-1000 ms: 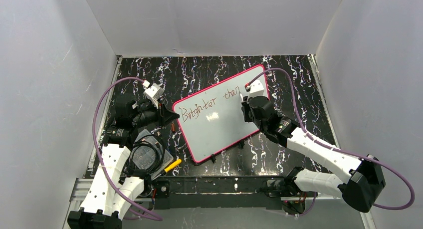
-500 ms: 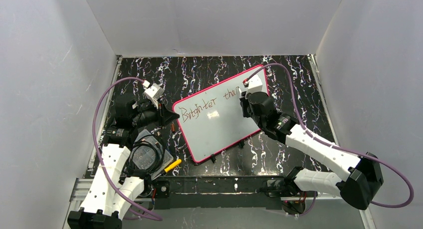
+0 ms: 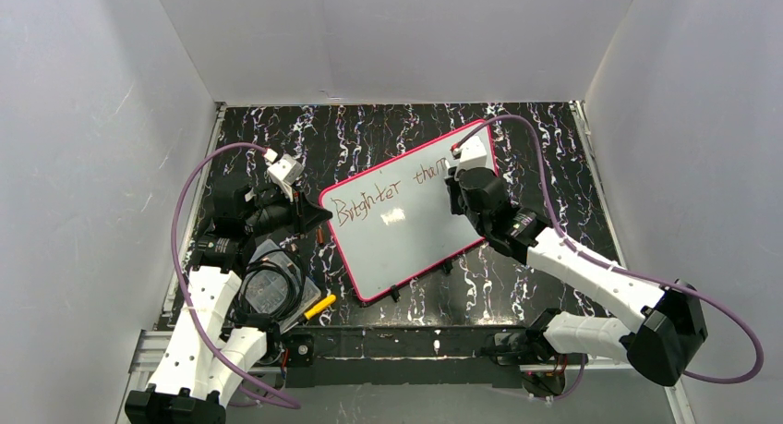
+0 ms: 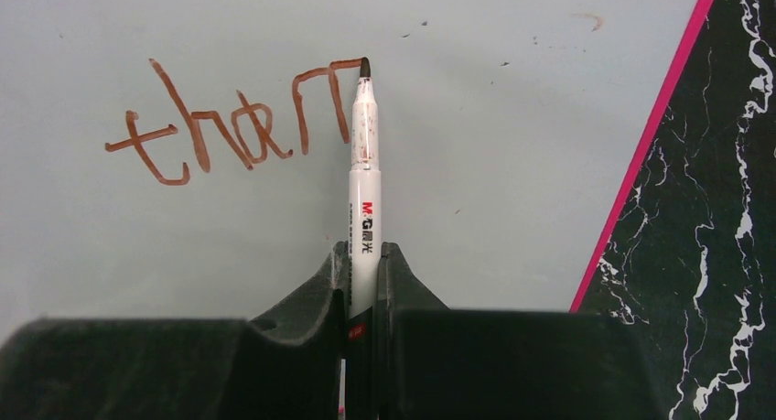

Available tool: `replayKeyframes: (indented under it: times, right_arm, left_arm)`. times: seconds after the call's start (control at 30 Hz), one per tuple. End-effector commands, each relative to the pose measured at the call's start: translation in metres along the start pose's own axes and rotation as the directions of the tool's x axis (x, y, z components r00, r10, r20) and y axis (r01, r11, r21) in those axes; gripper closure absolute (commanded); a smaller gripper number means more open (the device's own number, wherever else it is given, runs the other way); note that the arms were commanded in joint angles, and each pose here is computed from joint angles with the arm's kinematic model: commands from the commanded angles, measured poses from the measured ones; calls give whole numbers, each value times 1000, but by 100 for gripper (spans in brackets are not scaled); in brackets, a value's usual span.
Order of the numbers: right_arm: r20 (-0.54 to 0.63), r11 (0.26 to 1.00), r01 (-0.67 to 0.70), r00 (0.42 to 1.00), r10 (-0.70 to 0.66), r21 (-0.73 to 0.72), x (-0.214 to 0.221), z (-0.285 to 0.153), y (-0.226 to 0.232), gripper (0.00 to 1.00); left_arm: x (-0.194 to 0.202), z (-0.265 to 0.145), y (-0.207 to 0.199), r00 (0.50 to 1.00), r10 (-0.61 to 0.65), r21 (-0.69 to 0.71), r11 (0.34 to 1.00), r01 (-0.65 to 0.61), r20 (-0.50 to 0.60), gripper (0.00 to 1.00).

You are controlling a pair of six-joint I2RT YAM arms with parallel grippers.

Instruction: Write a sentence on the whiteboard

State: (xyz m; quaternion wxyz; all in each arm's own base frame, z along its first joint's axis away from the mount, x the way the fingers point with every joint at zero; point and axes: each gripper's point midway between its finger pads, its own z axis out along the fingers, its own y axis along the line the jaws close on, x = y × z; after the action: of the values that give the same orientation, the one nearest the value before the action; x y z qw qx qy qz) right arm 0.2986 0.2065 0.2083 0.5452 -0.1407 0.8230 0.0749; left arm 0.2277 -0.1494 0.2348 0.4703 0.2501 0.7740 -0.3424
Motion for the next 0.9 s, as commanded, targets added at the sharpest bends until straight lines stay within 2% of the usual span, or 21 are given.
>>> replayKeyframes:
  times: [0.0,0.43,0.87]
  right_arm:
    - [43,1000,-19,999,18,25,-18,1,-8,99]
    - [22,1000,-31,999,31,-5,-11,0,-5,99]
    - [-53,999,-50,997,49,-11,24,-7,-8,99]
  left_arm:
    - [8,-1,5,997,68,-15,998,-69,-22,100]
    - [8,-2,5,997,72,-20,997,-72,-18,100]
    - [7,-3,5,997,76,-28,997,-77,-14,100]
